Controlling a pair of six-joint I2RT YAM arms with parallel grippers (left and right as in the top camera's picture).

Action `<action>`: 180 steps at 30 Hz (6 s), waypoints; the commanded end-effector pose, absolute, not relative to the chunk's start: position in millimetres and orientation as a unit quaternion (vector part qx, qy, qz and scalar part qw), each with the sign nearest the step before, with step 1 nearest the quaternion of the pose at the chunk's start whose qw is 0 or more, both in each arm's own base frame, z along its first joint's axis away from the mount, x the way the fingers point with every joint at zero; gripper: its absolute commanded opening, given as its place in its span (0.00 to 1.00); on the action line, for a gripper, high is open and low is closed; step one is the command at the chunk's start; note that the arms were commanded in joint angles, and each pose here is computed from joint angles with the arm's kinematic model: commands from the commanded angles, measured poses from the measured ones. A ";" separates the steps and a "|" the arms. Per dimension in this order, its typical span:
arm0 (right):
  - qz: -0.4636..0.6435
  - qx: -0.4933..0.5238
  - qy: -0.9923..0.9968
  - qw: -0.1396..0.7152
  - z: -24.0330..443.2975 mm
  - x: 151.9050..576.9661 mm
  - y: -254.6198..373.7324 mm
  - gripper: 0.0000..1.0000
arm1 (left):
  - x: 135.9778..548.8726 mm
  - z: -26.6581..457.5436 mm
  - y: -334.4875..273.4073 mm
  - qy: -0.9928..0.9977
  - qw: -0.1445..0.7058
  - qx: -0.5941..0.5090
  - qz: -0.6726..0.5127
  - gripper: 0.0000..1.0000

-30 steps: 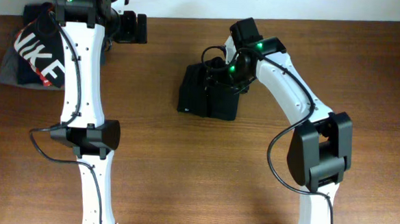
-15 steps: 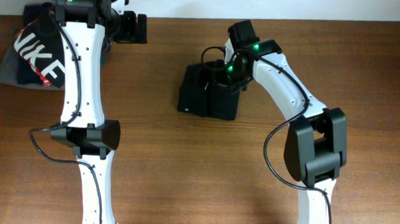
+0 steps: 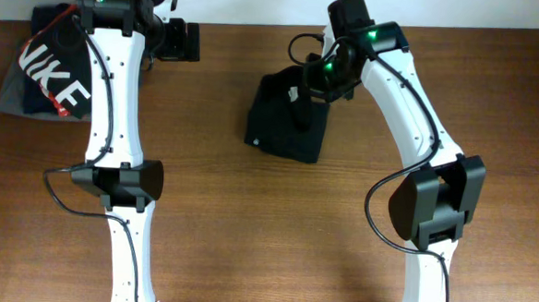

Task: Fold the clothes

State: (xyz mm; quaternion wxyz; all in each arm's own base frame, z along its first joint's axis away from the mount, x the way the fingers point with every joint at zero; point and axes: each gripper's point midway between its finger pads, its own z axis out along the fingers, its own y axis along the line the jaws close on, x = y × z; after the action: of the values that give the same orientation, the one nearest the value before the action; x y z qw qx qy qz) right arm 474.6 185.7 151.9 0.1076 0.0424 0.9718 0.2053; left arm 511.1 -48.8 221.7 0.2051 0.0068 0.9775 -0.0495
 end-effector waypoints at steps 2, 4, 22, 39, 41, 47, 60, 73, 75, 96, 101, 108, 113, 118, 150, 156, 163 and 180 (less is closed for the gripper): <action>0.147 0.064 0.980 0.115 148.1 477.7 151.0 0.04 | 513.5 204.2 -51.3 0.981 0.185 0.003 -0.055 0.99; 0.123 0.071 0.984 0.111 144.3 475.7 140.1 0.04 | 513.8 201.1 -53.1 0.982 0.182 0.004 -0.060 0.99; -0.029 0.113 0.993 -0.013 57.5 410.8 86.6 0.06 | 514.8 195.4 -53.1 0.983 0.176 0.003 -0.059 0.99; -0.042 0.164 0.985 -0.019 93.4 403.7 59.7 0.13 | 514.8 195.4 -53.1 0.983 0.176 0.003 -0.059 0.99; -0.034 0.176 0.984 0.001 120.7 408.5 51.6 0.13 | 514.8 195.4 -53.1 0.983 0.176 0.003 -0.059 0.99; 0.145 0.071 0.981 0.112 223.3 439.0 92.7 0.33 | 514.8 195.4 -53.1 0.983 0.176 0.003 -0.059 0.99; 0.400 -0.067 0.902 0.148 222.1 494.1 224.8 0.19 | 516.0 182.5 -59.9 0.985 0.163 0.009 -0.060 0.99; 0.369 -0.004 0.929 -0.008 94.0 485.0 189.8 0.13 | 515.7 181.7 -63.4 0.985 0.162 0.017 -0.058 0.99; 0.365 -0.012 0.930 -0.025 93.0 474.9 178.7 0.19 | 515.7 181.7 -63.5 0.985 0.162 0.017 -0.058 0.99; 0.294 0.036 0.946 -0.130 40.7 420.6 91.2 0.04 | 515.7 181.7 -63.9 0.985 0.162 0.017 -0.058 0.99; 0.295 0.035 0.953 -0.057 113.5 433.9 76.0 0.04 | 515.7 181.7 -63.9 0.985 0.162 0.017 -0.058 0.99; 0.325 0.009 0.945 0.035 198.9 440.1 83.4 0.10 | 515.5 181.7 -65.3 0.985 0.162 0.018 -0.058 0.99; 0.420 -0.065 0.903 0.060 221.1 441.9 132.5 0.11 | 515.5 181.7 -65.5 0.985 0.162 0.018 -0.058 0.99; 0.433 -0.105 0.894 0.046 197.1 443.2 173.9 0.11 | 515.4 181.7 -65.9 0.985 0.162 0.019 -0.058 0.99; 0.613 -0.018 0.790 -0.019 132.0 389.8 128.5 0.06 | 515.1 181.7 -68.2 0.985 0.162 0.021 -0.059 0.99; 0.622 -0.045 0.778 0.071 191.7 414.3 107.9 0.08 | 515.1 181.7 -68.4 0.985 0.162 0.021 -0.059 0.99; 0.621 -0.075 0.773 0.104 194.5 443.1 129.9 0.08 | 515.1 181.7 -68.4 0.985 0.162 0.021 -0.059 0.99; 0.534 -0.054 0.844 -0.004 42.9 453.6 184.7 0.07 | 515.1 181.7 -68.4 0.985 0.162 0.021 -0.059 0.99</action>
State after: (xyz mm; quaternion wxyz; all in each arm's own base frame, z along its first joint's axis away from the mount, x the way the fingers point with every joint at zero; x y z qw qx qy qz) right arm 459.7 199.7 81.3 0.0289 -0.0903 0.8227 0.5605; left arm 515.1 -64.6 187.3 0.1689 0.0199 0.9840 -0.0530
